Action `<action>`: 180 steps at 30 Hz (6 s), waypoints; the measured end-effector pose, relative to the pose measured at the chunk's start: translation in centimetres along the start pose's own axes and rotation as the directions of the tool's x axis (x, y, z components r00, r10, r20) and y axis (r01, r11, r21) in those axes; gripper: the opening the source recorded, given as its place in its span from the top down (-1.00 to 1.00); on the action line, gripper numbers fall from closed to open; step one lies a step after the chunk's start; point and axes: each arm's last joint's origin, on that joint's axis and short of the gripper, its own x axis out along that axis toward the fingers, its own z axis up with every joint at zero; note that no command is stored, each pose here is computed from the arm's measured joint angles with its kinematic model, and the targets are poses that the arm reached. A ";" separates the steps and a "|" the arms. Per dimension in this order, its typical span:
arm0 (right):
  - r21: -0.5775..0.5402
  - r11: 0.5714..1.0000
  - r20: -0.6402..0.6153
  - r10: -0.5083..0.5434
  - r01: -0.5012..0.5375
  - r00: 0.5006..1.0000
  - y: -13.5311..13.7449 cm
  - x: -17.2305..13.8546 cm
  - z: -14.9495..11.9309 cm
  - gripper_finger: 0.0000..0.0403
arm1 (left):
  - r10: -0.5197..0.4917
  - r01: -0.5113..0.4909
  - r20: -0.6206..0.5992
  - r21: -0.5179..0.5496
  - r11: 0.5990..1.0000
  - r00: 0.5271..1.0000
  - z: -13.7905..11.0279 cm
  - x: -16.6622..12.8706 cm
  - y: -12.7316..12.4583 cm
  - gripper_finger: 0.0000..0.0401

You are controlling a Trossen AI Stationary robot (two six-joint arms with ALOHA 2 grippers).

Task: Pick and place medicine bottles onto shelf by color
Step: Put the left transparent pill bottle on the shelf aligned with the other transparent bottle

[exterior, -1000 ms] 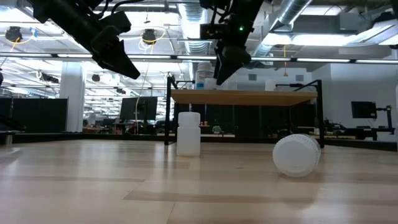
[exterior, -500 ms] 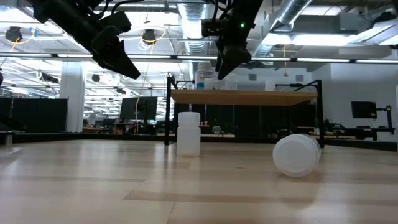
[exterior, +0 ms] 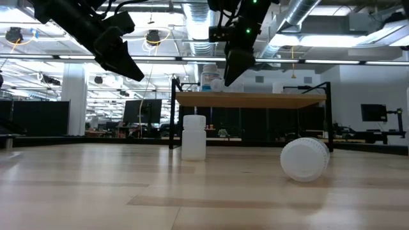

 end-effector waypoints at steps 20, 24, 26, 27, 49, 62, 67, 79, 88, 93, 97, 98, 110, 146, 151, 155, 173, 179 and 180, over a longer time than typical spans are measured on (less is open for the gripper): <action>-0.192 0.981 0.009 0.006 -0.004 1.000 0.3 -0.1 0.2 -0.28 | -0.001 0.001 0.000 -0.004 1.000 1.000 0.0 0.0 0.0 0.03; -0.192 0.981 0.003 0.005 -0.004 1.000 0.1 0.0 0.0 -0.28 | -0.001 0.001 0.000 -0.004 1.000 1.000 0.0 0.0 0.0 0.03; -0.188 0.982 0.002 0.004 -0.003 1.000 0.0 0.0 0.0 -0.28 | -0.001 0.001 0.000 -0.004 1.000 1.000 0.0 0.0 0.0 0.03; -0.186 0.983 0.002 0.004 -0.003 1.000 0.0 0.0 0.0 -0.28 | -0.002 0.002 0.000 -0.004 1.000 1.000 0.0 0.0 0.0 0.03; -0.132 0.991 0.014 0.036 -0.034 0.999 -0.7 0.5 -0.2 -0.28 | -0.002 0.002 -0.001 -0.020 1.000 1.000 0.0 0.0 0.0 0.03; 0.138 0.989 0.015 0.051 -0.053 0.999 -0.6 0.5 -0.2 -0.28 | -0.002 0.002 -0.001 -0.020 1.000 1.000 0.0 0.0 0.0 0.03; 0.291 0.955 0.015 0.049 -0.051 0.999 -0.7 0.5 -0.3 -0.28 | -0.002 0.002 -0.001 -0.021 1.000 1.000 0.0 0.0 0.0 0.03; 0.524 0.851 -0.001 0.035 -0.029 0.999 -1.9 1.1 -0.8 -0.28 | -0.002 0.002 -0.001 -0.022 1.000 1.000 0.0 0.0 0.0 0.03; 0.567 0.823 -0.012 0.041 -0.027 0.999 -1.8 1.1 -0.9 -0.28 | -0.002 0.002 -0.001 -0.023 1.000 1.000 0.0 0.0 0.0 0.03; 0.506 0.862 0.026 0.013 -0.024 1.000 -2.0 -0.1 0.1 -0.28 | -0.003 0.003 -0.002 -0.022 1.000 1.000 0.0 0.0 0.0 0.03; 0.470 0.883 0.053 -0.015 -0.012 0.998 -2.5 -0.9 0.7 -0.28 | -0.031 0.030 -0.005 -0.022 0.999 1.000 0.0 0.0 -0.1 0.03; 0.439 0.899 0.057 -0.015 -0.012 0.998 -2.5 -1.0 0.8 -0.28 | -0.042 0.042 -0.005 -0.022 0.999 0.999 0.0 0.0 -0.1 0.03; 0.037 0.990 0.076 0.134 -0.137 0.988 -2.2 -0.2 0.5 -0.28 | -0.061 0.061 -0.007 -0.023 0.998 0.998 0.0 0.0 -0.2 0.03; 0.016 0.995 -0.063 0.099 -0.098 0.993 -2.2 2.1 -0.3 -0.27 | -0.061 0.061 -0.007 -0.028 0.998 0.998 0.0 0.0 -0.2 0.03; 0.023 0.995 -0.074 0.101 -0.100 0.992 -2.4 2.2 -0.5 -0.13 | -0.061 0.061 -0.006 -0.029 0.998 0.998 0.0 0.0 -0.2 0.03; 0.026 0.995 -0.074 0.101 -0.099 0.992 -2.4 2.2 -0.5 0.06 | -0.061 0.061 -0.006 -0.030 0.998 0.998 0.0 0.0 -0.2 0.03; 0.302 0.953 0.047 -0.002 -0.012 0.999 -4.4 -3.2 -0.9 0.36 | -0.063 0.062 -0.013 -0.027 0.998 0.998 -0.1 0.0 -0.2 0.03; 0.474 0.880 0.121 -0.038 -0.024 0.992 -6.0 -8.2 -2.7 0.33 | -0.070 0.070 -0.018 -0.026 0.997 0.997 -0.1 0.0 -0.2 0.03; 0.498 0.867 0.128 -0.043 -0.026 0.991 -6.1 -8.8 -3.1 0.33 | -0.070 0.070 -0.019 -0.025 0.997 0.997 -0.1 0.0 -0.2 0.03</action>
